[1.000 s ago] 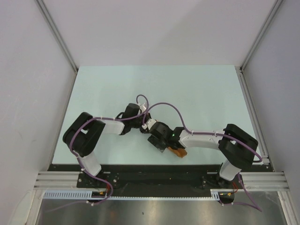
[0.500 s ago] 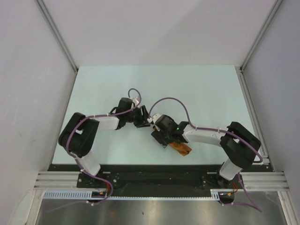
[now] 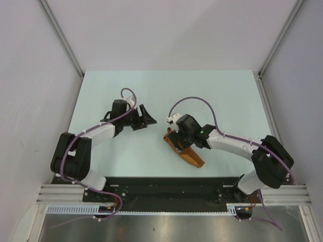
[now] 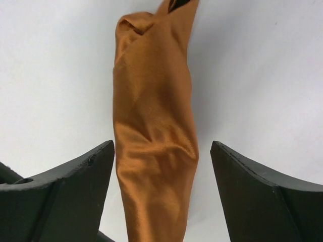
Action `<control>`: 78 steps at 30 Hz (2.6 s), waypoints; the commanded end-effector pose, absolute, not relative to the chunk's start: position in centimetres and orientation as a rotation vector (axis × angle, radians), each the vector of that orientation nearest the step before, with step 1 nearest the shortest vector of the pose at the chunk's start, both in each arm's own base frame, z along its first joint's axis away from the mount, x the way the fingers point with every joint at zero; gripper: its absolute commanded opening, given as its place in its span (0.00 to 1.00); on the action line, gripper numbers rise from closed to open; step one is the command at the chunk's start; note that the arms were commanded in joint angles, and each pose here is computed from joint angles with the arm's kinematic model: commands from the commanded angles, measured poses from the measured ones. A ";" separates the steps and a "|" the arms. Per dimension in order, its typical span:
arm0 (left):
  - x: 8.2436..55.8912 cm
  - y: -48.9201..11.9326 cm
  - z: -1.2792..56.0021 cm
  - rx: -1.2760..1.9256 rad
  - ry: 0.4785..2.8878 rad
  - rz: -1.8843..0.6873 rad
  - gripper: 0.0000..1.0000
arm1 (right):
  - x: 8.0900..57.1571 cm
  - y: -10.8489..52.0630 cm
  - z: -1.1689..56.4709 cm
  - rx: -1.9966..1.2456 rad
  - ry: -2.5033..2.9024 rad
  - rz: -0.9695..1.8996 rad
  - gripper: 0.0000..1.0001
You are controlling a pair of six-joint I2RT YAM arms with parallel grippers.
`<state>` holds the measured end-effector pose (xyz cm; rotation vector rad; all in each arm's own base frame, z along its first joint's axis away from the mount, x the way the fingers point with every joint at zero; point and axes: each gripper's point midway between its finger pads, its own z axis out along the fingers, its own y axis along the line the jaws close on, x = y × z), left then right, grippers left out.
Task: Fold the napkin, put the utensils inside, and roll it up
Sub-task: Roll the napkin at the center of the board, then move the napkin to the center of the board.
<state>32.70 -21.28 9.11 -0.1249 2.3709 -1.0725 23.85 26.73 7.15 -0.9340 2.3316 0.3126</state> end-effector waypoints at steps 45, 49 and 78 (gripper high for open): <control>33.6 -18.4 15.6 -0.102 2.215 -1.107 0.83 | 26.0 22.7 1.3 -0.654 2.678 0.241 0.52; 33.7 -18.1 18.1 -0.078 2.167 -1.122 0.83 | 28.6 20.8 1.5 -0.491 2.685 0.273 0.47; 34.2 -14.0 21.6 -0.078 2.111 -1.044 0.86 | 43.5 10.0 3.4 -0.070 2.560 0.268 0.68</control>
